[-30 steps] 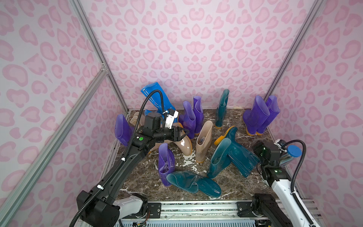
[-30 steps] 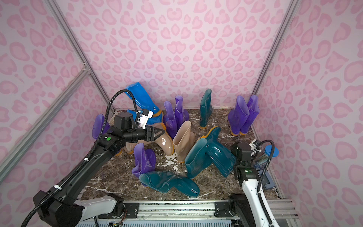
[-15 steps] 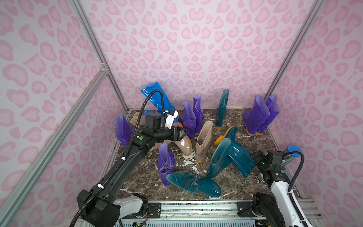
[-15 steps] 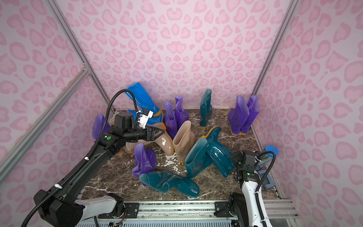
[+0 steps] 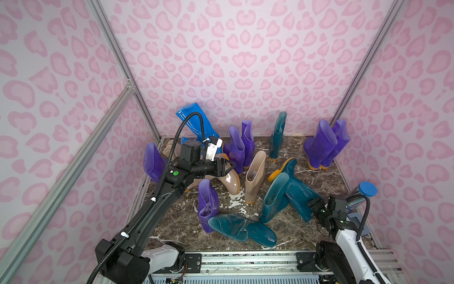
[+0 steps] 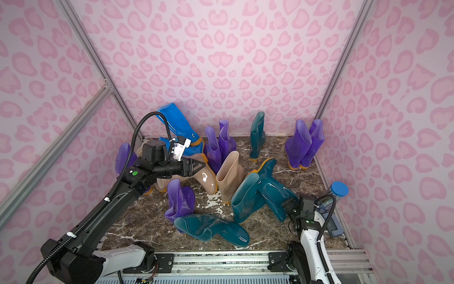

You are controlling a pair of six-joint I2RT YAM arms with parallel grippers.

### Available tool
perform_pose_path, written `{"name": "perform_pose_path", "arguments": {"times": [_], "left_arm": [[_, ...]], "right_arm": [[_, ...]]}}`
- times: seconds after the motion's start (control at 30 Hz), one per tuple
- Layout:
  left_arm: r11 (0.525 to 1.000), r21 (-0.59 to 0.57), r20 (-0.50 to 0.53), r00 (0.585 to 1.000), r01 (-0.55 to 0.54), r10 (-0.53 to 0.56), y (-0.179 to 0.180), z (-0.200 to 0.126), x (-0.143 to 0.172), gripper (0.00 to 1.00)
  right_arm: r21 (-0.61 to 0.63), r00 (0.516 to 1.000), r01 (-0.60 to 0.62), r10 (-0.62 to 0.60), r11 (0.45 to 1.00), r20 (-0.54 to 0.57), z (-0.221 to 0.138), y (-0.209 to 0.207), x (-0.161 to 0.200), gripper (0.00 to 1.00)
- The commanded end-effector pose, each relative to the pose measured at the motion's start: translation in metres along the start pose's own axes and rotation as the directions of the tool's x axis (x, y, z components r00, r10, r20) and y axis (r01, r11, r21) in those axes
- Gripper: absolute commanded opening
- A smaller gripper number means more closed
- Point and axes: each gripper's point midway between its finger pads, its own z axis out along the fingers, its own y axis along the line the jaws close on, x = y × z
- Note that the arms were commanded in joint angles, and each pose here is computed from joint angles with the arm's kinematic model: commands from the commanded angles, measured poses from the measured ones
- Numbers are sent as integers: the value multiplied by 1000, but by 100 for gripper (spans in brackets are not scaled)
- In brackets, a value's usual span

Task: Match and arrange rain boots in pairs
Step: Adjust the rain boot at the center of the board.

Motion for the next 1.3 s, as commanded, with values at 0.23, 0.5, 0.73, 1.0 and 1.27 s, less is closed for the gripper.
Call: {"name": "perform_pose_path", "arguments": {"times": [0.23,0.5,0.73,1.0,1.27], "left_arm": [[1000,5,10,1000,-15,15,-1,1,-4,59],[1000,-2,3,1000,-11,11,2,4,-3,58],[1000,-11,-14,1000,-5,5,8,10,0,52],[1000,-24,-22,1000,-9,9,11,12,1,45],[1000,-26,-21,1000,-12,12,11,11,1,42]], "right_arm": [[-227,996,86,-77,970,47,-11,61,-16,23],[-284,978,183,-147,941,145,-37,95,-36,0],[-348,914,374,-278,859,296,-73,161,-53,0],[-372,826,515,-331,772,457,-112,231,-94,0],[-369,777,602,-414,708,474,-121,277,-111,0]]}}
